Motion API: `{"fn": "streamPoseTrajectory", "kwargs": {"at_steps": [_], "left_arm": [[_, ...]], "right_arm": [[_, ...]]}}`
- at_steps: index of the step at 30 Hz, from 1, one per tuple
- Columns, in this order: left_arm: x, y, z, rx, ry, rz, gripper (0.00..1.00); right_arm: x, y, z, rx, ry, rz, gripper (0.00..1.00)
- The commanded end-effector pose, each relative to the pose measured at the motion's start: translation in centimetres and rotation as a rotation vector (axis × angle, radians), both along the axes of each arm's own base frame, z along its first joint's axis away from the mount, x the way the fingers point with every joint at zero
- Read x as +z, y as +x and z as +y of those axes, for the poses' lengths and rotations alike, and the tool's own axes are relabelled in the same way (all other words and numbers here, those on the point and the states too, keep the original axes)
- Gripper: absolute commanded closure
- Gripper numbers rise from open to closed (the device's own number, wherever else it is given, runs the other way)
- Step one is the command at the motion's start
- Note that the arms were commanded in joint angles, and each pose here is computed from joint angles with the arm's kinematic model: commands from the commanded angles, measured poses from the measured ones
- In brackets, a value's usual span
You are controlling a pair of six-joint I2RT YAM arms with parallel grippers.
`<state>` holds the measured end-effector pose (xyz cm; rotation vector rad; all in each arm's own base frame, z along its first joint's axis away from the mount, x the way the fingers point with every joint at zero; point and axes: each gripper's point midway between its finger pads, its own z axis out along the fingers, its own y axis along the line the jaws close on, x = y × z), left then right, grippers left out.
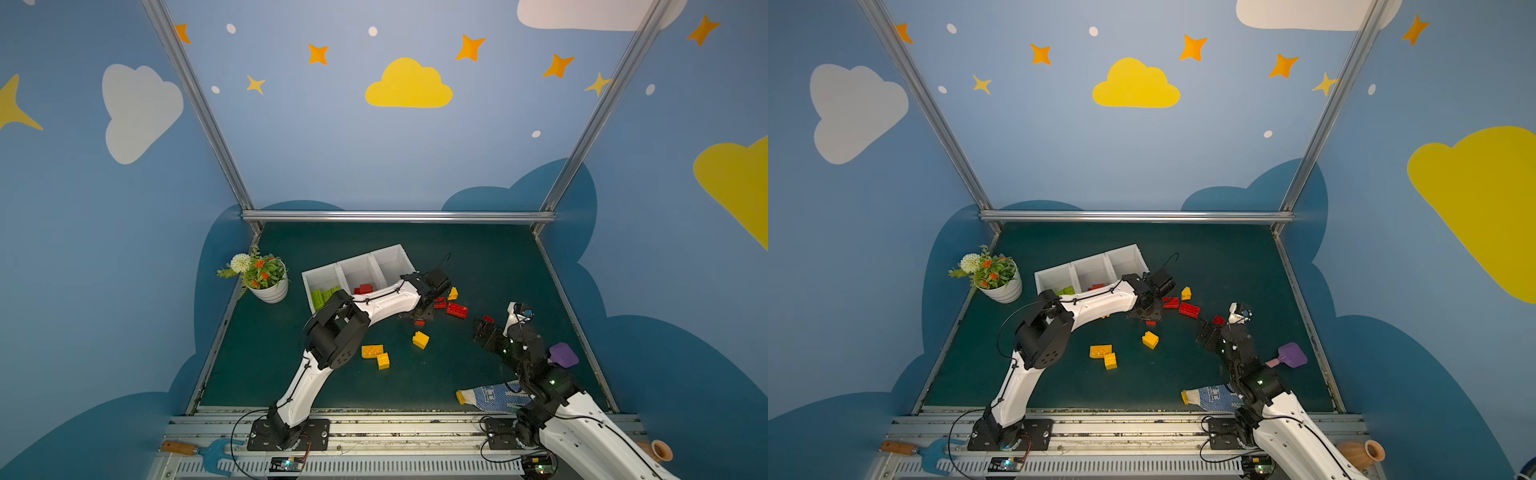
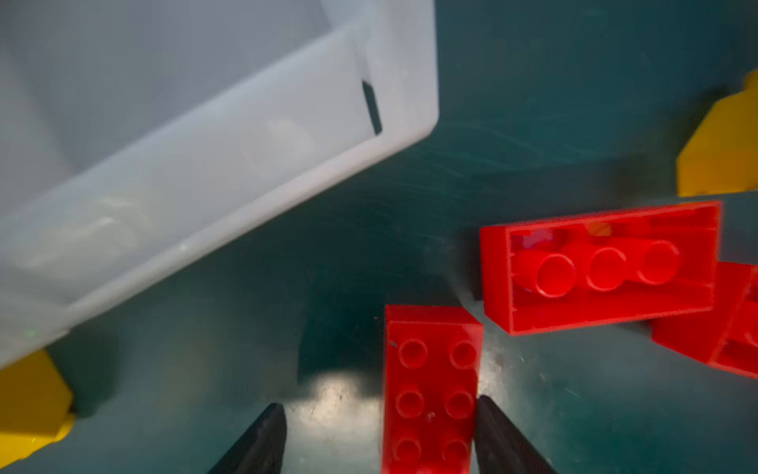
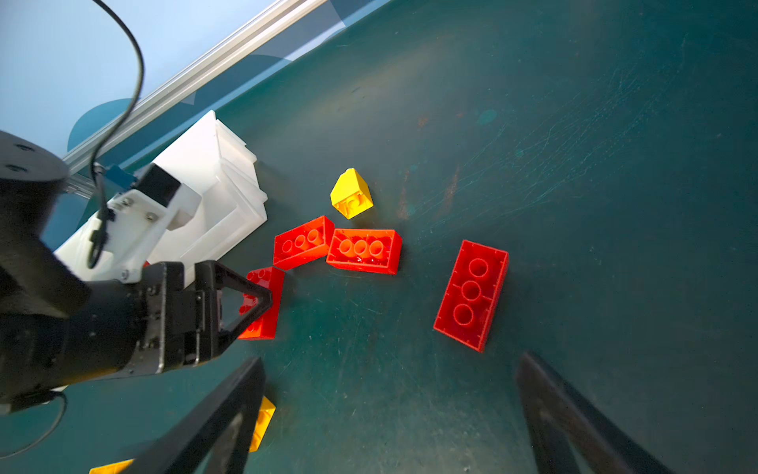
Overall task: Sort the legos into containers by color
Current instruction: 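Close the left gripper on the red brick and lift it, then carry the red brick with the left gripper into the middle compartment and release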
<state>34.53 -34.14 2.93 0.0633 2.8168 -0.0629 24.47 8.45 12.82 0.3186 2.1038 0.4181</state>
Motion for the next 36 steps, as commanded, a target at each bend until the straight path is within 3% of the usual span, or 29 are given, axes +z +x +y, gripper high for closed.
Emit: {"fn": "streamPoseTrajectory", "kwargs": {"at_steps": [1,6,12,24,36], "left_arm": [[-0.6,-0.2,-0.4,0.014,-0.011,0.016,0.36],[-1.1,-0.4,0.3,0.020,0.005,0.009,0.54],[0.7,-0.6,0.9,0.014,-0.017,-0.037,0.63],[7.4,-0.7,3.4,0.005,-0.087,-0.145,0.68],[12.5,3.0,13.6,0.177,-0.119,-0.217,0.69]], "right_arm": [[0.0,0.2,-0.3,-0.022,0.012,-0.011,0.07],[-0.2,0.1,-0.2,-0.021,0.014,-0.008,0.07],[-0.4,0.3,0.2,-0.005,0.023,-0.005,0.07],[-1.2,0.5,0.8,0.018,0.018,0.020,0.07],[-1.5,0.7,1.3,0.044,0.011,0.030,0.07]]}}
